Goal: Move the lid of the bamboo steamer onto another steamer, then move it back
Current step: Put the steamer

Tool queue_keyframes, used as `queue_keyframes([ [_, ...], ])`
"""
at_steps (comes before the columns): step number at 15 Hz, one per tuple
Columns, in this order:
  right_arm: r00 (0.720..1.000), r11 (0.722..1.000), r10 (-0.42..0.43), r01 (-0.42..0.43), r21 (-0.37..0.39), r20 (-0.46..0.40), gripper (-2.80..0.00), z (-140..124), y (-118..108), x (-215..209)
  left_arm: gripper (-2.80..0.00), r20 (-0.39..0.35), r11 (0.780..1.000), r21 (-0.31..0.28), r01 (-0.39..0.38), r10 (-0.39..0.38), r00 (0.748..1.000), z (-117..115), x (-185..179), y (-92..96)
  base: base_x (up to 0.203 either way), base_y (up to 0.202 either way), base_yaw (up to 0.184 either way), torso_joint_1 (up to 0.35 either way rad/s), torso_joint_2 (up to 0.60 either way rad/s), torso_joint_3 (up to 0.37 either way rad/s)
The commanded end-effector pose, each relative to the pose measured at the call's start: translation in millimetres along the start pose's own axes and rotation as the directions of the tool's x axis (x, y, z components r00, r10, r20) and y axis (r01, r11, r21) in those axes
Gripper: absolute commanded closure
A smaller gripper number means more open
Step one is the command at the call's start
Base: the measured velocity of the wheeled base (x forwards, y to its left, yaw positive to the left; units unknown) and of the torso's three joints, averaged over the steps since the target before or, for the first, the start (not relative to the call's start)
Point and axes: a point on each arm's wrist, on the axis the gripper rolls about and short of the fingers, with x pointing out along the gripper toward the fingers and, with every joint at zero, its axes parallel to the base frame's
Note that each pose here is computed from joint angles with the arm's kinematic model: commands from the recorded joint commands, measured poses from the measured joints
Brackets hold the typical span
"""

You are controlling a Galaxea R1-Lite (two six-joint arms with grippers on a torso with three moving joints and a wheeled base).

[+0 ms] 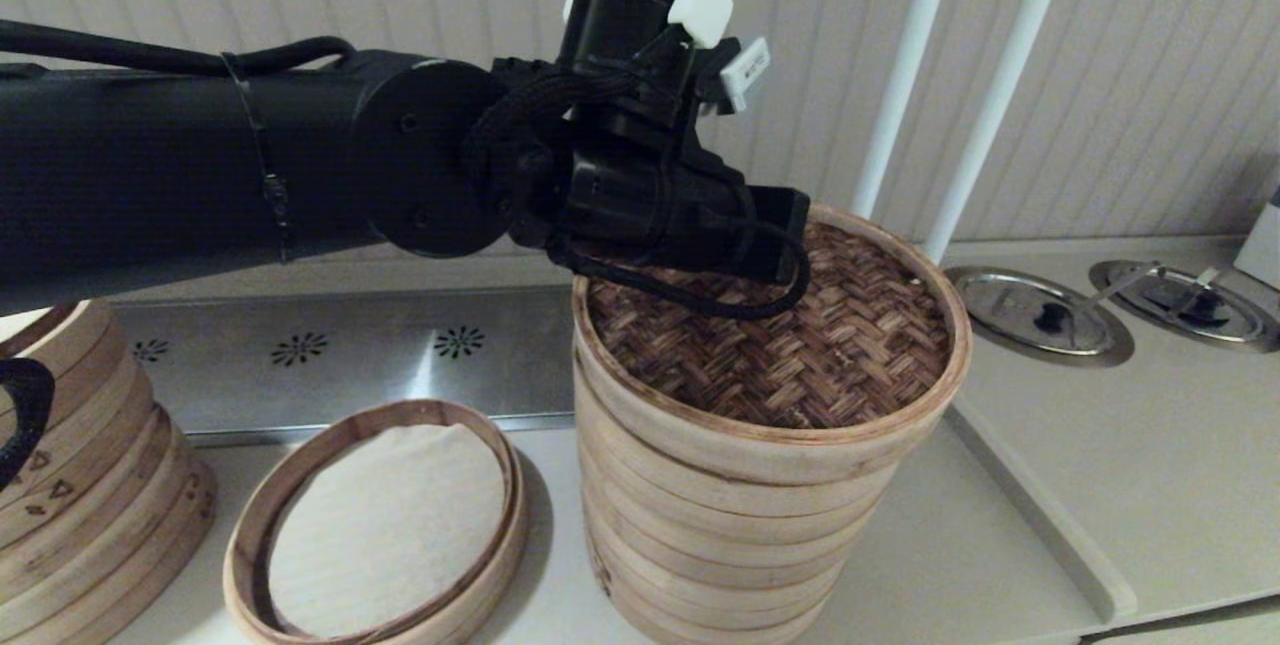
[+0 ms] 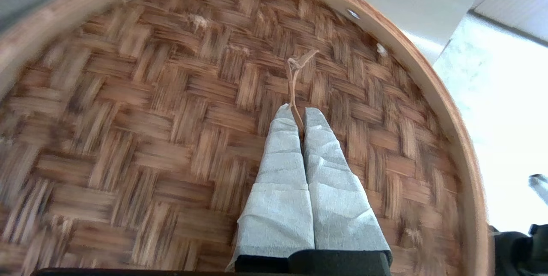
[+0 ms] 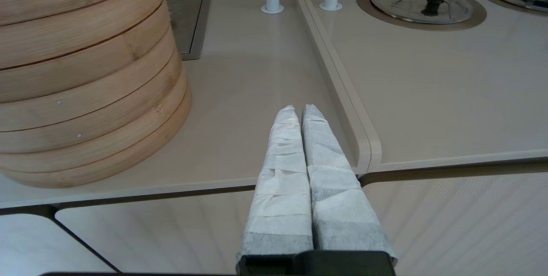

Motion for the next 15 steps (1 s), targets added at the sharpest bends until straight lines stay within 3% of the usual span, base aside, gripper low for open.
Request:
queue_keyframes([
  [1,1.000,1.000,0.000,0.000,0.000,-0.004,0.00,-1,0,0,0.00,0.016,1.000,0.000,-0.021,0.021,1.000,4,-7,0.3,0.000,0.000,0.000,0.000,0.00,0.000],
  [15,1.000,1.000,0.000,0.000,0.000,-0.004,0.00,-1,0,0,0.00,-0.008,0.999,-0.002,-0.047,0.047,0.999,-5,10,10.3,0.000,0.000,0.000,0.000,0.00,0.000],
])
